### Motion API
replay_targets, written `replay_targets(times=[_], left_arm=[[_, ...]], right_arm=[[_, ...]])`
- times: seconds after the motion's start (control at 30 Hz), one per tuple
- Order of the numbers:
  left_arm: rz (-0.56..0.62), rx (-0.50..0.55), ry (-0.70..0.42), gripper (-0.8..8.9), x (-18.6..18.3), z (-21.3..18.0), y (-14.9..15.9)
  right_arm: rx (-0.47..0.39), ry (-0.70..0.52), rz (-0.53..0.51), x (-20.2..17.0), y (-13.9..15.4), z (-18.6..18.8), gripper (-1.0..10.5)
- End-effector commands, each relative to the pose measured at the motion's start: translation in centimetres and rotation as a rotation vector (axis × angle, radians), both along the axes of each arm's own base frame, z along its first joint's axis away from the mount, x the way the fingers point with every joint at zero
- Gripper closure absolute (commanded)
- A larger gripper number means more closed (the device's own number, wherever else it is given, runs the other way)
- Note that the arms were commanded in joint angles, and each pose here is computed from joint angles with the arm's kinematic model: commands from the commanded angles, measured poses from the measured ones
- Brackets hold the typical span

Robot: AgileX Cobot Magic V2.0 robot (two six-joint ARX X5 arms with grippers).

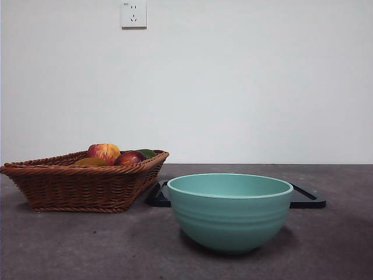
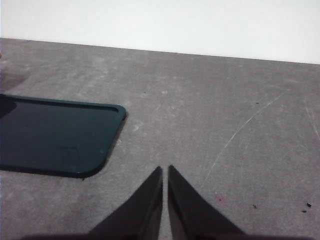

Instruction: Pick up the wifruite, put it on the bowl, pick up the plate, put it on desk

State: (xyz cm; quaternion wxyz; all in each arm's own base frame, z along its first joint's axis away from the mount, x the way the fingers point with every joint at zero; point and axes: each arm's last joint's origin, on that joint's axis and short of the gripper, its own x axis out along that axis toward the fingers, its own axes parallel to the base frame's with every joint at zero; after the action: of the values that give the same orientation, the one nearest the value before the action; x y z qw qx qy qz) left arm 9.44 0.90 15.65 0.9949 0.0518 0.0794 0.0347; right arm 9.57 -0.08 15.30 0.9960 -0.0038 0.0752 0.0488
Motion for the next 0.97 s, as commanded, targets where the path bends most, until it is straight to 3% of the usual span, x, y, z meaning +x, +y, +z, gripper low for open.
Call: replay_targets(times=[0.03, 0.97], left_arm=[[0.007, -0.008, 0.023, 8.06, 0.08, -0.74, 0.05], [0.007, -0.008, 0.023, 8.06, 0.08, -0.74, 0.05]], right_arm=[[0.015, 0.015, -0.010, 0.00, -0.04, -0.27, 9.4], [0.014, -0.002, -0.005, 0.02, -0.03, -0.09, 9.4]])
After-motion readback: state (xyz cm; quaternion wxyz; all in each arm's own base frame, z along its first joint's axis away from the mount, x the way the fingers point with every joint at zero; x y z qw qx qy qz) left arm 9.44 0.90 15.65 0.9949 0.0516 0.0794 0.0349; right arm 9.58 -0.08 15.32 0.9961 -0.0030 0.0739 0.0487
